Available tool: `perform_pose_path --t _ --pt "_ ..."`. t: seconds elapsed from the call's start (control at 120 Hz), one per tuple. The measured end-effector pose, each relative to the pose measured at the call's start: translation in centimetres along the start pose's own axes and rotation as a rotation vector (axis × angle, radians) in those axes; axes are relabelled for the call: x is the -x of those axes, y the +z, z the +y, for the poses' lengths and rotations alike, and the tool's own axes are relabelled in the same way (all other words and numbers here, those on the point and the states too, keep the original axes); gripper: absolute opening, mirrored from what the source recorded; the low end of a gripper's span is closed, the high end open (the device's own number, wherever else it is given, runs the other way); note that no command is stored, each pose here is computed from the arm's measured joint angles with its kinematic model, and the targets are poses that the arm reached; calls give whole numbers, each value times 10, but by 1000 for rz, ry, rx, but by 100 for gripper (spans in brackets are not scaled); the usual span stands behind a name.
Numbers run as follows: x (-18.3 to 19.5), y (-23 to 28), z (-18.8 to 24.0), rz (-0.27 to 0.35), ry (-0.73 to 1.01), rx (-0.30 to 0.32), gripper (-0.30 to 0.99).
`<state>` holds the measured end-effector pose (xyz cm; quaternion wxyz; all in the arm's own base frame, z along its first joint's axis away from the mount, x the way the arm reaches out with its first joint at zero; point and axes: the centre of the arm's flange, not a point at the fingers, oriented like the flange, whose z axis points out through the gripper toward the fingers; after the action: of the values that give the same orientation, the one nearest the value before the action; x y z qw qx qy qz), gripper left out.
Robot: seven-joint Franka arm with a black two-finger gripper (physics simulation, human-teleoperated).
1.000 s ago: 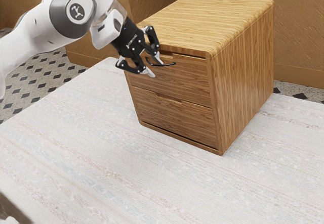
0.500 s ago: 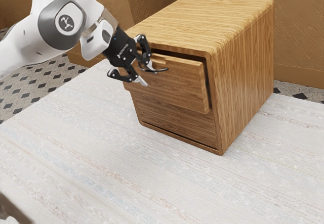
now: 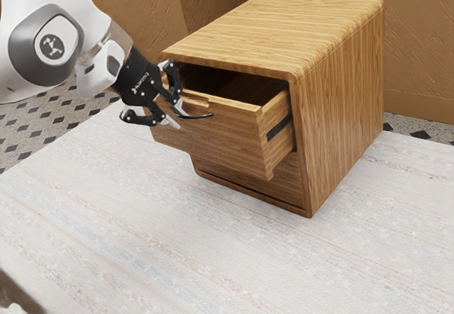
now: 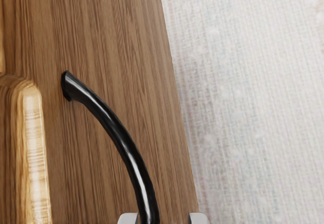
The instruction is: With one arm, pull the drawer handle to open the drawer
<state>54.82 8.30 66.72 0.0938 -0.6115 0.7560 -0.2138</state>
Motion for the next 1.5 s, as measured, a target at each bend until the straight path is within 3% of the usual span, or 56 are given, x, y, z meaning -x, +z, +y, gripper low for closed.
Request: perform_pose_path --t 0.225,0.6,0.867,1.025,1.175,1.5 --pt "-7 -6 25 -12 16 15 8" --pt "-32 -21 59 2 58 14 0" --pt "-34 -29 81 8 63 13 7" --pt "-33 -36 91 13 68 10 5" --pt "-36 -40 97 15 76 9 -4" --pt "-32 -49 104 20 66 -4 0"
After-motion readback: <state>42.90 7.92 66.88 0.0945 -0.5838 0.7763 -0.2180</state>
